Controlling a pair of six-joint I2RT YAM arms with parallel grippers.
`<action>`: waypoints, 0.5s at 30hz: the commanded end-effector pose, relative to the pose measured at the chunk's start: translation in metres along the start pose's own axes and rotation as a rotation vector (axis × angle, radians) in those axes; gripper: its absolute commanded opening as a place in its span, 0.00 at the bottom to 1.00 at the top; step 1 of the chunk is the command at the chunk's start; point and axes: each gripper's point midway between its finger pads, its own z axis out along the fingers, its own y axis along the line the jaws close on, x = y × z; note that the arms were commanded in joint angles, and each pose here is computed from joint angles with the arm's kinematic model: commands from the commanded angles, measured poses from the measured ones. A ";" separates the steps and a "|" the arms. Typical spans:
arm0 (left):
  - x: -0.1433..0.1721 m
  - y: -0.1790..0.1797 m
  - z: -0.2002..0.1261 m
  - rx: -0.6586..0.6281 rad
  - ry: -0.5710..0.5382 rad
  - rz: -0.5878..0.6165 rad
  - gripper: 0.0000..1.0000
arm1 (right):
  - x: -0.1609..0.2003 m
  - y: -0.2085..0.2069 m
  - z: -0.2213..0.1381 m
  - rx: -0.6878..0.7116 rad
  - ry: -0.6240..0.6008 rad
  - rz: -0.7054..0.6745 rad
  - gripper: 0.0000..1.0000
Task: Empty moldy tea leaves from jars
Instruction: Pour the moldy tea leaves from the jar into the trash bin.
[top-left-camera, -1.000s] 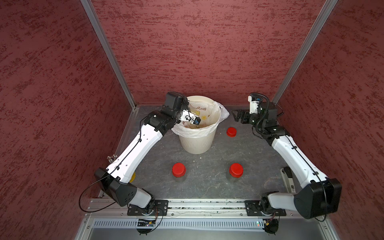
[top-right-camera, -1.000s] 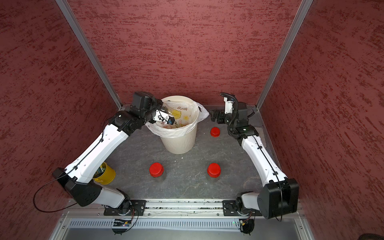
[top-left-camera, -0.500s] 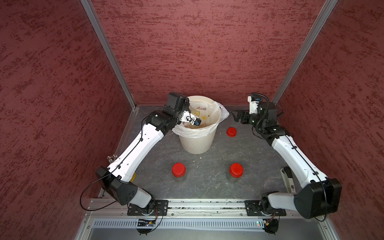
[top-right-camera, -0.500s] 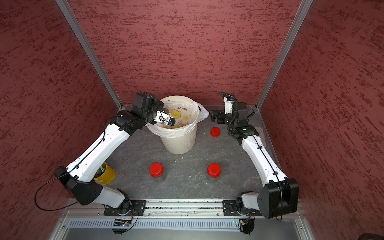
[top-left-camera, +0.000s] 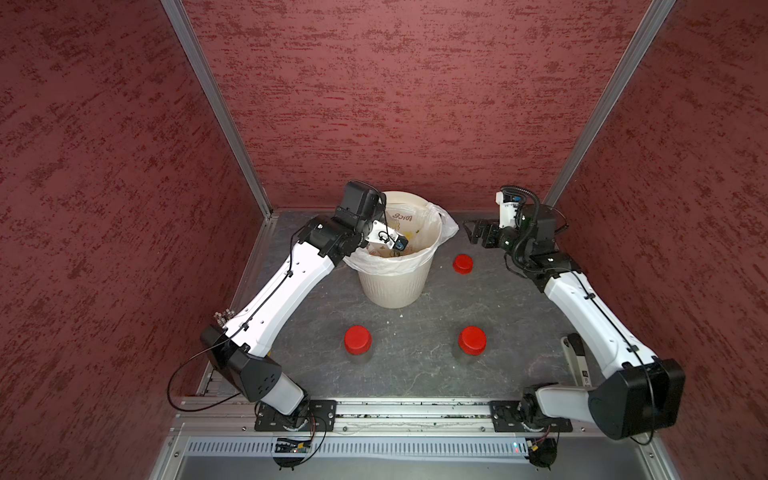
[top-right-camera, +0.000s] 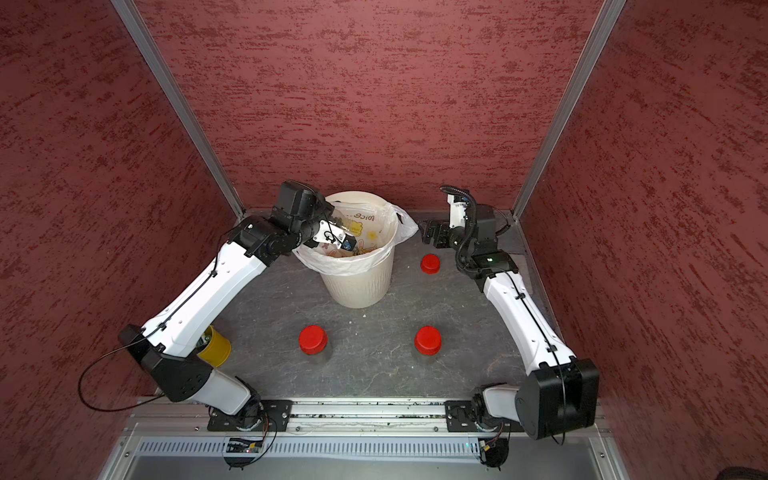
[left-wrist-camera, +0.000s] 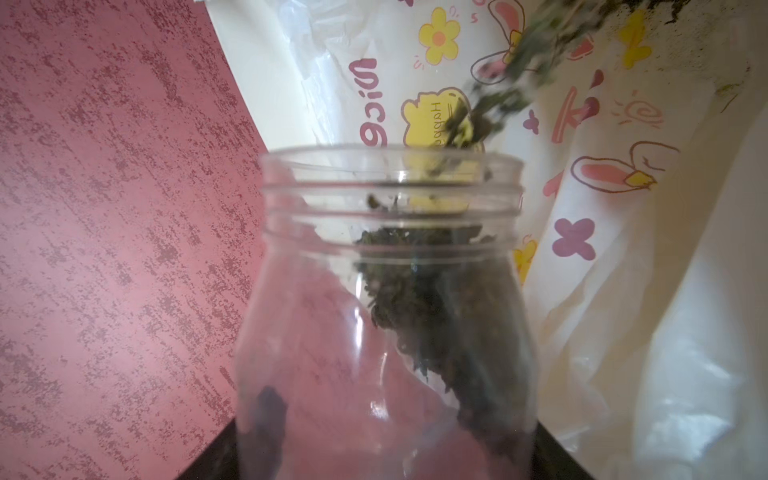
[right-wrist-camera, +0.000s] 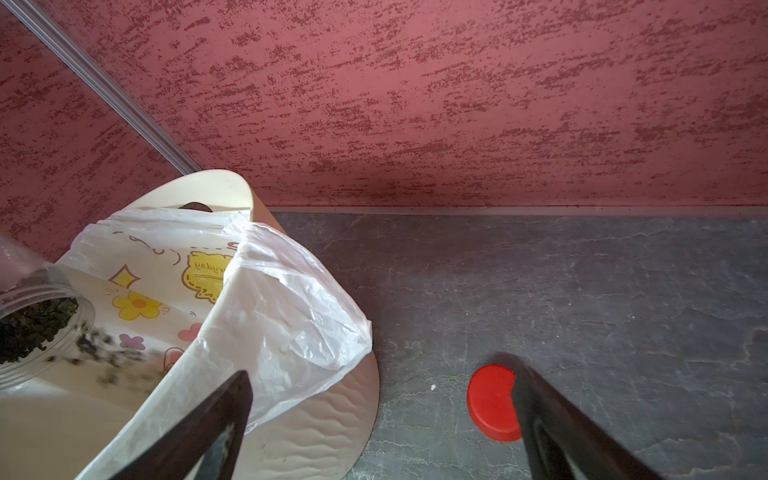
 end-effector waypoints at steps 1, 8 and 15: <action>0.006 0.025 -0.016 -0.065 0.015 0.003 0.66 | -0.018 0.006 -0.010 -0.009 -0.044 -0.018 0.99; 0.003 -0.003 -0.005 -0.003 0.009 0.000 0.66 | -0.019 0.007 -0.012 -0.014 -0.051 -0.016 0.99; 0.018 0.026 -0.017 -0.068 0.025 -0.011 0.66 | -0.027 0.009 -0.013 -0.018 -0.068 -0.025 0.99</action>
